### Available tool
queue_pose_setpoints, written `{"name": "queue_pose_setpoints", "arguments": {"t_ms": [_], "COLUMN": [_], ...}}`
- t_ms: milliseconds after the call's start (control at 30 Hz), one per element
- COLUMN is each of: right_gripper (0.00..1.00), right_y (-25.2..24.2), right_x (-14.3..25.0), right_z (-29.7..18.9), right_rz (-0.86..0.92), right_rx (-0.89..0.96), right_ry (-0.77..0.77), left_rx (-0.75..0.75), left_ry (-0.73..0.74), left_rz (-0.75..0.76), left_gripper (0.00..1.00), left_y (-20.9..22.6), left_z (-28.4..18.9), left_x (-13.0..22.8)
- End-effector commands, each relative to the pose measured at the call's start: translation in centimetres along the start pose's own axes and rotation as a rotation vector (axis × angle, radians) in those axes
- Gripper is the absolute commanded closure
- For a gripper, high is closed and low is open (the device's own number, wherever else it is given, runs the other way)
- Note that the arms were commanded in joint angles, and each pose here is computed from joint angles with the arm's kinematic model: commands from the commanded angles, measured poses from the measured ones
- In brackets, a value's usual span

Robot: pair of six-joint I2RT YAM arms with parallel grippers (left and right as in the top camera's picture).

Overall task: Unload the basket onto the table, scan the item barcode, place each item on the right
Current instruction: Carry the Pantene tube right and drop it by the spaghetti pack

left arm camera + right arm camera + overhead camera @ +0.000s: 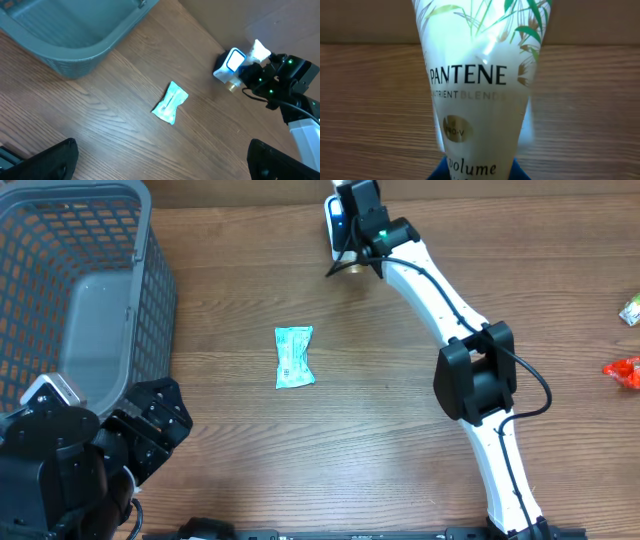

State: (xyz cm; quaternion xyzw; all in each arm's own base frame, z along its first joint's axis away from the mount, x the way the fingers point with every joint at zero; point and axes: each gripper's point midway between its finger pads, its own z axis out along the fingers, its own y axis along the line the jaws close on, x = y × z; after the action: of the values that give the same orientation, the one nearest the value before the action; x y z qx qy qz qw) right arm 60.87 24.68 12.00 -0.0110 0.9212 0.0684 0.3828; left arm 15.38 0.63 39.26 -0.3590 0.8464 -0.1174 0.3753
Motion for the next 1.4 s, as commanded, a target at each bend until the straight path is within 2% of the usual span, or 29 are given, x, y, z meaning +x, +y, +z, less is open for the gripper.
{"name": "queue_pose_setpoints", "arguments": {"t_ms": [0,167,300,533,767,933,967,1200,1367], "right_gripper": [0.96,0.96,0.96,0.96,0.96,0.96,0.9,0.87,0.65], "right_y": [-4.8,-12.1,-20.3,-37.8,-49.2,-54.7,-56.0,-59.0,-59.3], "right_x": [-8.7,-11.8,-11.4,-4.5,1.8,5.8,6.6,7.8,8.1], "right_z": [-7.7,-12.5,-15.1,-18.3,-19.9,-20.1,-20.0,-20.3,-20.1], "right_rz": [0.078,0.158,0.234,0.541,0.778,0.933,0.956,0.997,1.0], "right_rx": [0.085,0.172,0.29,0.588,0.679,0.755,0.765,0.79,0.792], "right_ry": [-0.198,-0.233,-0.183,0.001,0.086,0.099,0.096,0.067,0.068], "left_rx": [-0.001,-0.001,-0.001,-0.001,-0.001,-0.001,-0.001,-0.001,-0.001], "left_ry": [-0.006,-0.006,-0.006,-0.006,-0.006,-0.006,-0.006,-0.006,-0.006], "left_rz": [0.009,0.009,0.009,0.009,0.009,0.009,0.009,0.009,0.009], "left_gripper": [0.0,0.0,0.0,0.0,0.0,0.0,0.01,0.0,0.0], "left_y": [0.0,0.0,0.0,0.0,0.0,0.0,0.0,0.0,0.0], "left_z": [-0.1,-0.1,-0.1,-0.1,-0.1,-0.1,-0.1,-0.1,-0.1], "left_x": [-0.2,-0.2,-0.2,-0.2,-0.2,-0.2,-0.2,-0.2,-0.2]}}
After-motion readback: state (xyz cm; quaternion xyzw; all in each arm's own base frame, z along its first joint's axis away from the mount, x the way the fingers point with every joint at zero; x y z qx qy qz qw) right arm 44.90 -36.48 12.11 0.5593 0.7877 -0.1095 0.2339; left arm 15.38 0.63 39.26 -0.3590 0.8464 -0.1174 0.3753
